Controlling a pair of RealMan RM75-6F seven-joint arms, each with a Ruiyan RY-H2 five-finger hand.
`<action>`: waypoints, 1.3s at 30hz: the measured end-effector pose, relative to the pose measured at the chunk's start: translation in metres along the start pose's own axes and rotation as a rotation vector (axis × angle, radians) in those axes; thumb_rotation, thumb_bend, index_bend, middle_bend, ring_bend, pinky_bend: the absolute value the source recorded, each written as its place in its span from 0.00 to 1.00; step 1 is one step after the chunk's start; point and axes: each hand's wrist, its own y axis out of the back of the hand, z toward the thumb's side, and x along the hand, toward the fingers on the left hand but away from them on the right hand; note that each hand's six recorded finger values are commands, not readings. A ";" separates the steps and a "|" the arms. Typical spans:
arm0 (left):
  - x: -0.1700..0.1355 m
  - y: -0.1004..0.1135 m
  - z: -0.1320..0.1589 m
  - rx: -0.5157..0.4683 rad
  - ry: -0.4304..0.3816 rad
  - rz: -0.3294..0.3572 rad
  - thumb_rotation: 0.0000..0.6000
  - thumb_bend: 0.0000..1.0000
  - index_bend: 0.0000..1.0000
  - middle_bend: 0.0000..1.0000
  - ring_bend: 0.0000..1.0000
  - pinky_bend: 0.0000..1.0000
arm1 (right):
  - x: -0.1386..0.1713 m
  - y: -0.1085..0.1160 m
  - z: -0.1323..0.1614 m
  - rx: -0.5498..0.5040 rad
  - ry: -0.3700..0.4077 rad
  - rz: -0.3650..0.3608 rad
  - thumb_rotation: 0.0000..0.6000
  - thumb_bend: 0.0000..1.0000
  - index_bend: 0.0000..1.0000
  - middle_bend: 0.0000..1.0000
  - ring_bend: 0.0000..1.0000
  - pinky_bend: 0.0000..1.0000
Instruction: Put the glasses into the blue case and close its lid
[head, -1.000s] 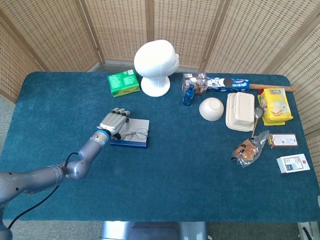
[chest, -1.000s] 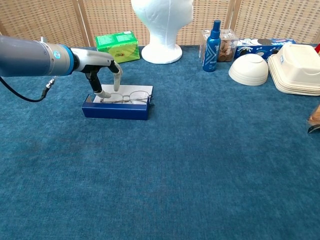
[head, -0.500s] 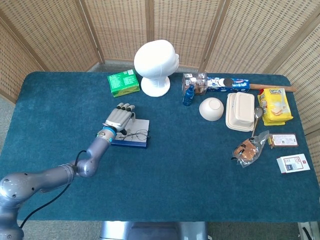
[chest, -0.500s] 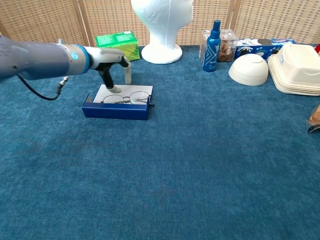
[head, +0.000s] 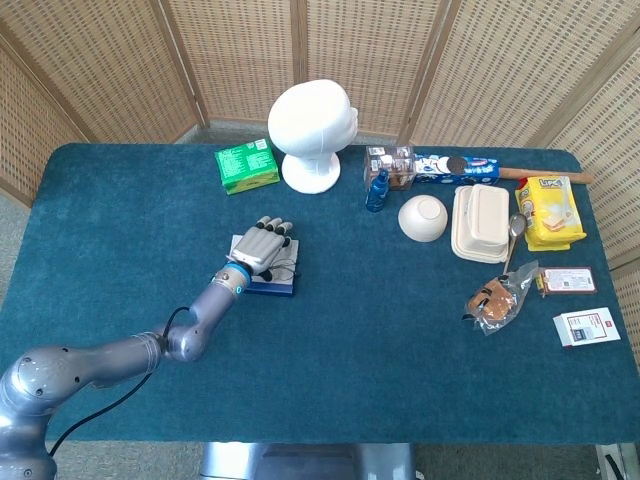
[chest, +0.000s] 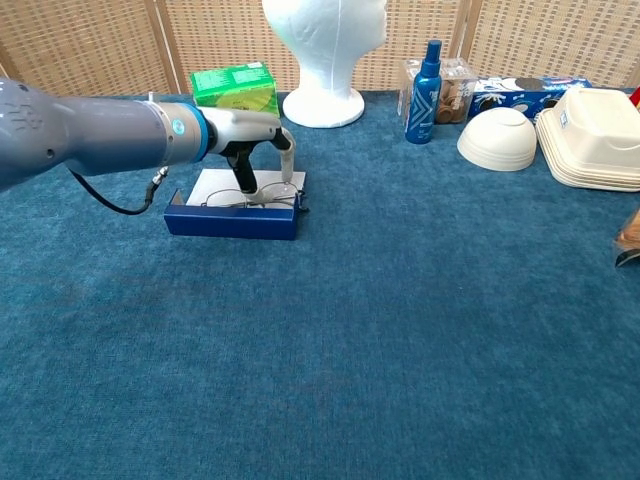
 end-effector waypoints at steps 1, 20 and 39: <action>-0.001 -0.001 0.000 0.004 -0.002 -0.002 1.00 0.31 0.39 0.08 0.00 0.00 | 0.000 0.000 0.000 0.000 0.001 0.000 0.97 0.28 0.01 0.14 0.00 0.13; -0.039 -0.013 -0.036 0.011 0.025 -0.066 1.00 0.31 0.39 0.08 0.00 0.00 | 0.001 0.000 0.005 -0.002 0.017 -0.002 0.97 0.28 0.00 0.14 0.00 0.13; -0.007 0.008 0.004 -0.082 -0.021 0.046 1.00 0.31 0.34 0.08 0.00 0.00 | 0.001 -0.001 -0.002 -0.006 -0.002 0.002 0.98 0.28 0.00 0.14 0.00 0.14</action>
